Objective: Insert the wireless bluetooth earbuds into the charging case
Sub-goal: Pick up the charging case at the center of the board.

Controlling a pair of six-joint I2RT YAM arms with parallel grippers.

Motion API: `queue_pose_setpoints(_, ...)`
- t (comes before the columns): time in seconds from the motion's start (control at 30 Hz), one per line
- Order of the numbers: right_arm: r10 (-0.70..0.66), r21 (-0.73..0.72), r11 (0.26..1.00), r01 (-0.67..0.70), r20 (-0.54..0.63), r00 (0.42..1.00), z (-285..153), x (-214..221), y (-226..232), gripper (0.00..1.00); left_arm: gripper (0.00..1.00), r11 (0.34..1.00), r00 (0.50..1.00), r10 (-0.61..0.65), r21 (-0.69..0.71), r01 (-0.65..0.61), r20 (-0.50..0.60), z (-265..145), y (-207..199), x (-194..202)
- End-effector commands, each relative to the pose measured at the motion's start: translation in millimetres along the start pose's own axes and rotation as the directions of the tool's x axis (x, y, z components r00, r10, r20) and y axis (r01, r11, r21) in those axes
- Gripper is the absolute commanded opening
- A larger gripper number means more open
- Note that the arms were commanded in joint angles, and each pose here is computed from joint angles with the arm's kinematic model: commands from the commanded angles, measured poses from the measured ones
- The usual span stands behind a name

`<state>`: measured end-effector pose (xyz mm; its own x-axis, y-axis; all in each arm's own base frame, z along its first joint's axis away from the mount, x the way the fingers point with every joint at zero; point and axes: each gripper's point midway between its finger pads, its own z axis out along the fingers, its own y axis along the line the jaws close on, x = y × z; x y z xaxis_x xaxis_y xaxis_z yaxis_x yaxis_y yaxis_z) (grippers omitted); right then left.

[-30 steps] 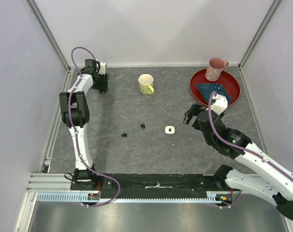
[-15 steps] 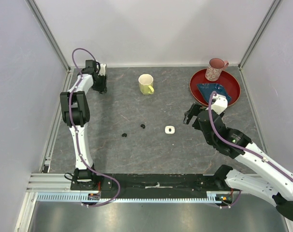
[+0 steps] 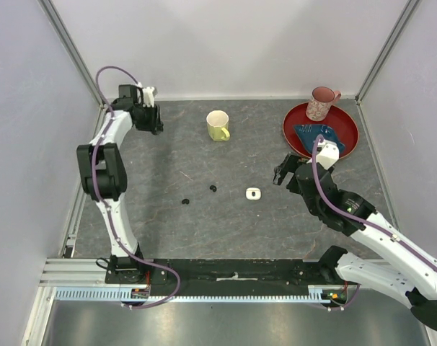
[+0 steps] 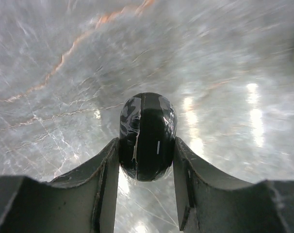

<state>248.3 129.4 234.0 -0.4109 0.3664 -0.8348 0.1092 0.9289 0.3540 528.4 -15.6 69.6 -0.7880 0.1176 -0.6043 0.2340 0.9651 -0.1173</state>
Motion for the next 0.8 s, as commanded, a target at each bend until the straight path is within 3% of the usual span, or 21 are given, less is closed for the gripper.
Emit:
queue_pose_setpoints(0.0, 0.063, -0.078, 0.995, -0.061, 0.023, 0.998, -9, -21, 20, 0.98, 0.02, 0.982, 0.932, 0.003, 0.176, -0.072, 0.363, -117, -58, -101)
queue_pose_setpoints(0.2, 0.096, -0.129, 0.987, -0.096, -0.005, 0.995, -15, -15, 24, 0.98, 0.02, 0.921, 0.902, -0.098, 0.381, -0.077, 0.420, -182, -112, -101)
queue_pose_setpoints(0.27, 0.098, -0.157, 0.983, -0.100, -0.021, 0.995, -17, -13, 28, 0.98, 0.02, 0.875, 0.884, -0.089, 0.460, -0.150, 0.458, -214, -141, -96)
queue_pose_setpoints(0.33, 0.092, -0.187, 0.977, -0.098, -0.041, 0.995, -19, -10, 34, 0.98, 0.02, 0.832, 0.882, -0.073, 0.516, -0.203, 0.465, -219, -164, -77)
queue_pose_setpoints(0.37, 0.087, -0.196, 0.976, -0.094, -0.045, 0.995, -20, -10, 36, 0.97, 0.02, 0.801, 0.860, -0.034, 0.529, -0.281, 0.509, -240, -189, -71)
queue_pose_setpoints(0.43, 0.078, -0.214, 0.973, -0.088, -0.055, 0.995, -21, -10, 41, 0.97, 0.02, 0.742, 0.845, 0.062, 0.541, -0.395, 0.532, -240, -223, -40)
queue_pose_setpoints(0.53, 0.062, -0.264, 0.961, -0.079, -0.071, 0.996, -23, -11, 53, 0.94, 0.02, 0.657, 0.752, 0.205, 0.482, -0.580, 0.627, -255, -268, -2)
queue_pose_setpoints(0.57, 0.053, -0.294, 0.953, -0.077, -0.090, 0.995, -25, -8, 59, 0.93, 0.02, 0.632, 0.697, 0.231, 0.440, -0.638, 0.679, -272, -277, 4)
queue_pose_setpoints(0.6, 0.048, -0.313, 0.947, -0.075, -0.094, 0.994, -26, -8, 64, 0.92, 0.02, 0.607, 0.701, 0.242, 0.459, -0.649, 0.671, -266, -289, 26)
queue_pose_setpoints(0.77, 0.012, -0.420, 0.904, -0.075, -0.152, 0.988, -30, -1, 90, 0.90, 0.02, 0.569, 0.553, 0.304, 0.318, -0.759, 0.776, -283, -301, 54)
